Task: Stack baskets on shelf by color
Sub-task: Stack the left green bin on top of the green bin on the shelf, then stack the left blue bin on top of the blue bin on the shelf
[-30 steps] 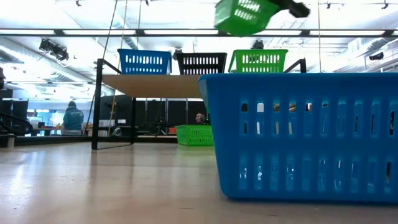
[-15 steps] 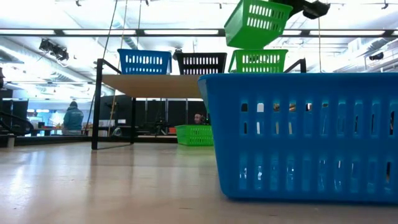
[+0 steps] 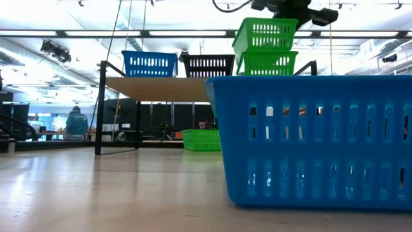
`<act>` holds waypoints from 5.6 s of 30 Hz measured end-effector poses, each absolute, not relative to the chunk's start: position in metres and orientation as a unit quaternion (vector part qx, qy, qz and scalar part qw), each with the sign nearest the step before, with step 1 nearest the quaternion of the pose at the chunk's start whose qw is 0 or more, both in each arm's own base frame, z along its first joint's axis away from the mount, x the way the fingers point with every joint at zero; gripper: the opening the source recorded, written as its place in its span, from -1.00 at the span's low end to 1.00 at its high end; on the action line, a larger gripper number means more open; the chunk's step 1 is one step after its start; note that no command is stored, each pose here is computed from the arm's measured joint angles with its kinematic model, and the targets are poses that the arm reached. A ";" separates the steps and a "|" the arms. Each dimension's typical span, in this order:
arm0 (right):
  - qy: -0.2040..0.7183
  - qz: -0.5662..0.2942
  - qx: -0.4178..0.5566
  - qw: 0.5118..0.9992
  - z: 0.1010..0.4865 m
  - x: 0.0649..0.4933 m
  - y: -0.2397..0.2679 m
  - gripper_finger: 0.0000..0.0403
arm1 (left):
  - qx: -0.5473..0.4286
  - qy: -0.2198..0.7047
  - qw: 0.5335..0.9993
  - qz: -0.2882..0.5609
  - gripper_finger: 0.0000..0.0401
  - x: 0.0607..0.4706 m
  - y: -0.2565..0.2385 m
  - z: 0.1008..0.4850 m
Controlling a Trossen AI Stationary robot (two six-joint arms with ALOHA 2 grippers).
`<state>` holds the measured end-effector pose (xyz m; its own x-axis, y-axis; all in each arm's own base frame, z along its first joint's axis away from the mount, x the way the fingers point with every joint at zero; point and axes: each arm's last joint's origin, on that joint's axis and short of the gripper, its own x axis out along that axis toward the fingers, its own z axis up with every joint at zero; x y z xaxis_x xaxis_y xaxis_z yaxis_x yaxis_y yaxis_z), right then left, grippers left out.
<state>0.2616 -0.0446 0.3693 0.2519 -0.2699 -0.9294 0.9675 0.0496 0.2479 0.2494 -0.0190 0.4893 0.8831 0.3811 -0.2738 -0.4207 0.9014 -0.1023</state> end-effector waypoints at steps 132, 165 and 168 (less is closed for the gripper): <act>0.553 -0.052 0.239 0.797 0.411 0.208 0.068 -0.31 | -0.122 0.299 0.946 -0.003 -0.23 0.348 -0.103 0.399; 0.572 -0.058 0.171 0.800 0.377 0.139 0.166 -0.30 | -0.132 0.359 0.911 -0.152 -0.10 0.404 -0.217 0.291; 0.583 -0.055 0.170 0.792 0.367 0.138 0.170 -0.30 | -0.123 0.383 0.904 -0.144 -0.10 0.411 -0.222 0.269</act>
